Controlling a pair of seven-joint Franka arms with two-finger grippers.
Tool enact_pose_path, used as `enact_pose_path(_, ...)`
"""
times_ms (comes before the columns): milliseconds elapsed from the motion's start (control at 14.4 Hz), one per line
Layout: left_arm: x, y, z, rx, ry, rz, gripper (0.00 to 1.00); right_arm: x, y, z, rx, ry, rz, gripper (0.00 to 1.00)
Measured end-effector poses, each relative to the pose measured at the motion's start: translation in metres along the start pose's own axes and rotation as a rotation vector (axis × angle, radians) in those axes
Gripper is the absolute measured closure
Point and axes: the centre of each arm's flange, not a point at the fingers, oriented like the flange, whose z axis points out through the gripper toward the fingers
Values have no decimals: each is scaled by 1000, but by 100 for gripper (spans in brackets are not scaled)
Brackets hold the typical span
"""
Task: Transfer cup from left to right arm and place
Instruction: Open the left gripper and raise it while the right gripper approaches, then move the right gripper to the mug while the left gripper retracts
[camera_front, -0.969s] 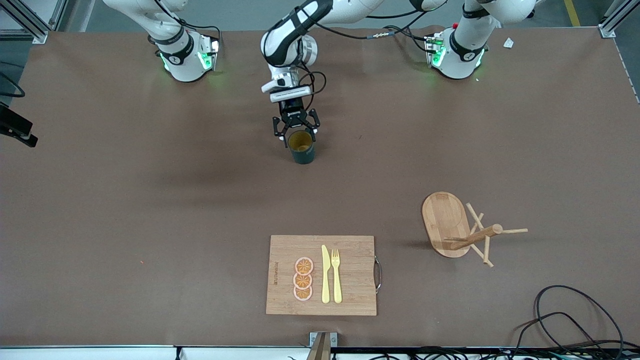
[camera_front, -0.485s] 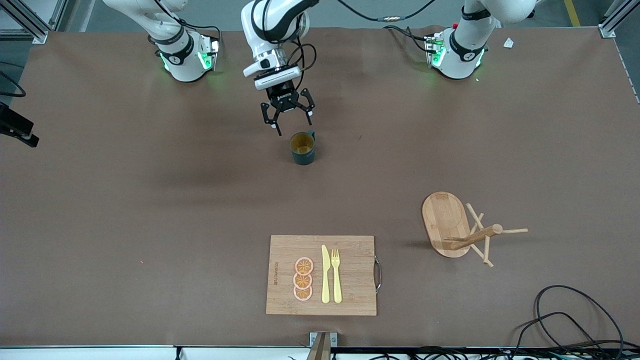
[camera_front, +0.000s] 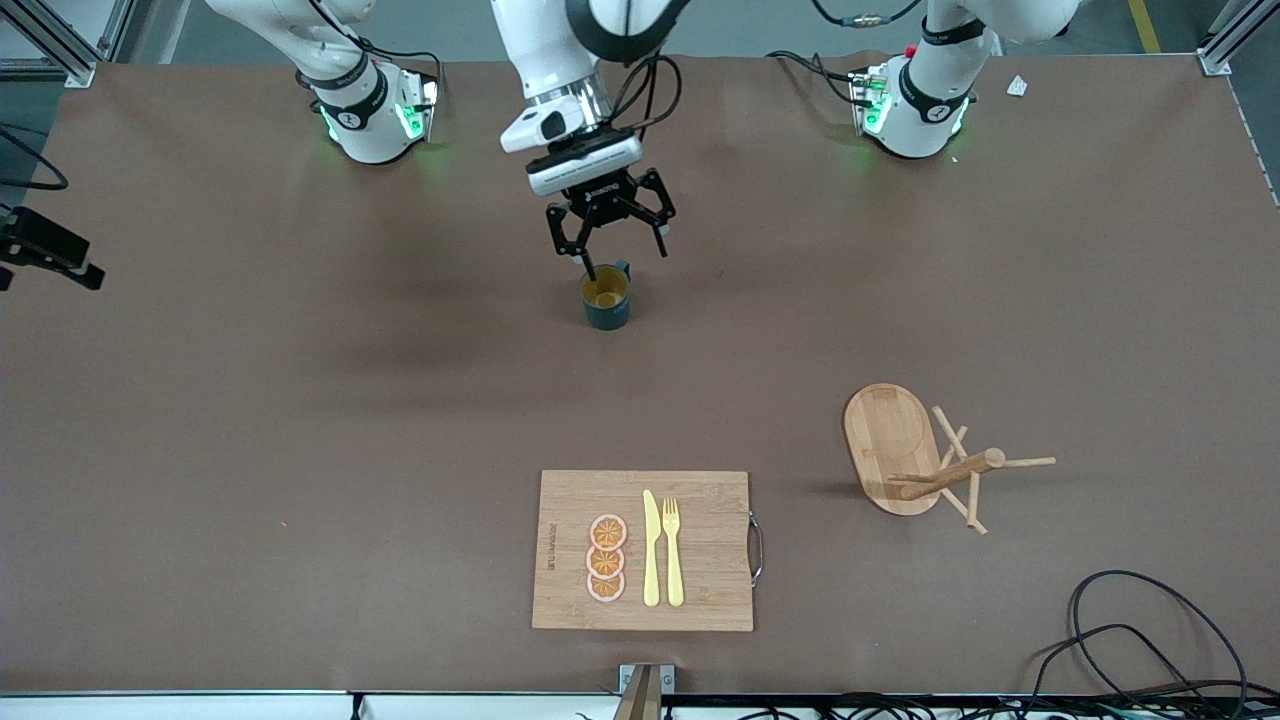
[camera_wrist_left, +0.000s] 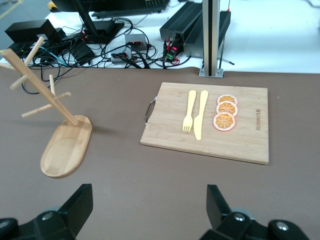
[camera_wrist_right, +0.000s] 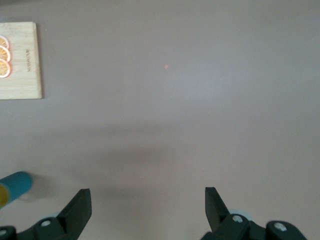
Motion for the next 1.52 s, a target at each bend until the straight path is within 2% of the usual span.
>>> enact_pose_path(277,68,-41,22,-28,-132,55,0,1,-36,27,12,-55,74,0)
enact_pose_path(623,119,-79,62,-60,-301,50,0,2,-95,32,13,-18,96,0)
enact_pose_path(900,166,-130,110,-101,-464,-12,0,2,-114,48,12,-23,109,0)
enact_pose_path(1246,229,-225,153,-182,-589,-52,0,-5,-164,119,7,-32,161,0)
enact_pose_path(1523,260,-309,174,-200,-650,24,0,-26,-226,145,-2,-29,205,0)
